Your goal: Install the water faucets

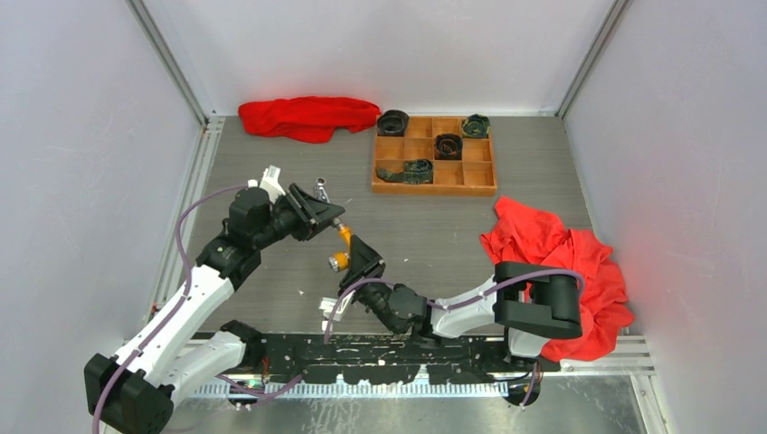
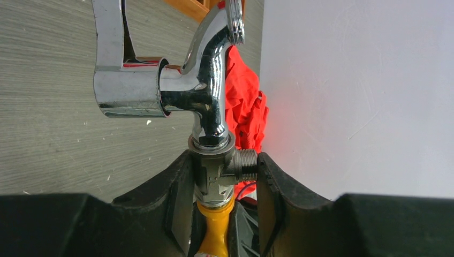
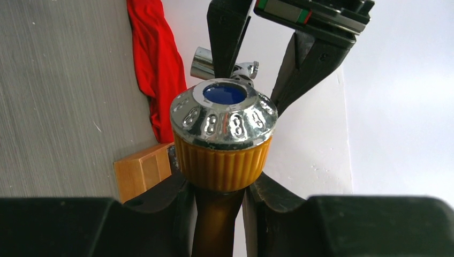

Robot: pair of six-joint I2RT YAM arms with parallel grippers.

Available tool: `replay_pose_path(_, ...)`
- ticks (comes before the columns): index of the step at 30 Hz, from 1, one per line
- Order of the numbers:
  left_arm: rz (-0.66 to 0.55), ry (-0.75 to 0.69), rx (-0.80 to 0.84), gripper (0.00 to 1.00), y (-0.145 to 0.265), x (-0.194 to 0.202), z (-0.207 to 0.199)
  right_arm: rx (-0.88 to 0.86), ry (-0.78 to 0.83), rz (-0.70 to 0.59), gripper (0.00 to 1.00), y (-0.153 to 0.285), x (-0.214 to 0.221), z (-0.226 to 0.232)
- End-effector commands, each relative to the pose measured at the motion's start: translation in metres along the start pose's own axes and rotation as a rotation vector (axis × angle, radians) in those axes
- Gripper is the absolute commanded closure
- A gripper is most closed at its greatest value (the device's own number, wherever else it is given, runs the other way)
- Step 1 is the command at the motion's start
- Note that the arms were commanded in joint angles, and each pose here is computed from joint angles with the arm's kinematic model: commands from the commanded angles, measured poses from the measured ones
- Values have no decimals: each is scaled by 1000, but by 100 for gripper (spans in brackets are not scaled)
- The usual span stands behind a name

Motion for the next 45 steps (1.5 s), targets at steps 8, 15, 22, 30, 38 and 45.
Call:
replay_pose_path(8,99,-96,81,100,6,14,-21,114,-113,87,99,-5,15,-29)
replay_pose_path(15,108,-111,87,100,4,15,-25,115,-120,72,99,-10,9,-28)
replay_pose_path(22,116,-107,96,100,2,18,-27,123,-129,54,99,-13,4,-29)
replay_pose_path(30,125,-114,109,100,1,20,-31,127,-137,39,99,-12,0,-28)
replay_pose_path(38,115,-112,110,100,4,22,-30,122,-136,39,99,-9,1,-26)
replay_pose_path(45,102,-115,130,100,6,23,-32,117,-135,45,99,-6,4,-25)
Point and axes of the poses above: each gripper's point midway between its finger pads, its own y axis back along the fingers, its own z axis along the line the jaws close on, x = y × z, the point moved 10 cm from there along y, back along the fingers, and after that the axes turned 13 degrees about y, right-handed, at the moved point
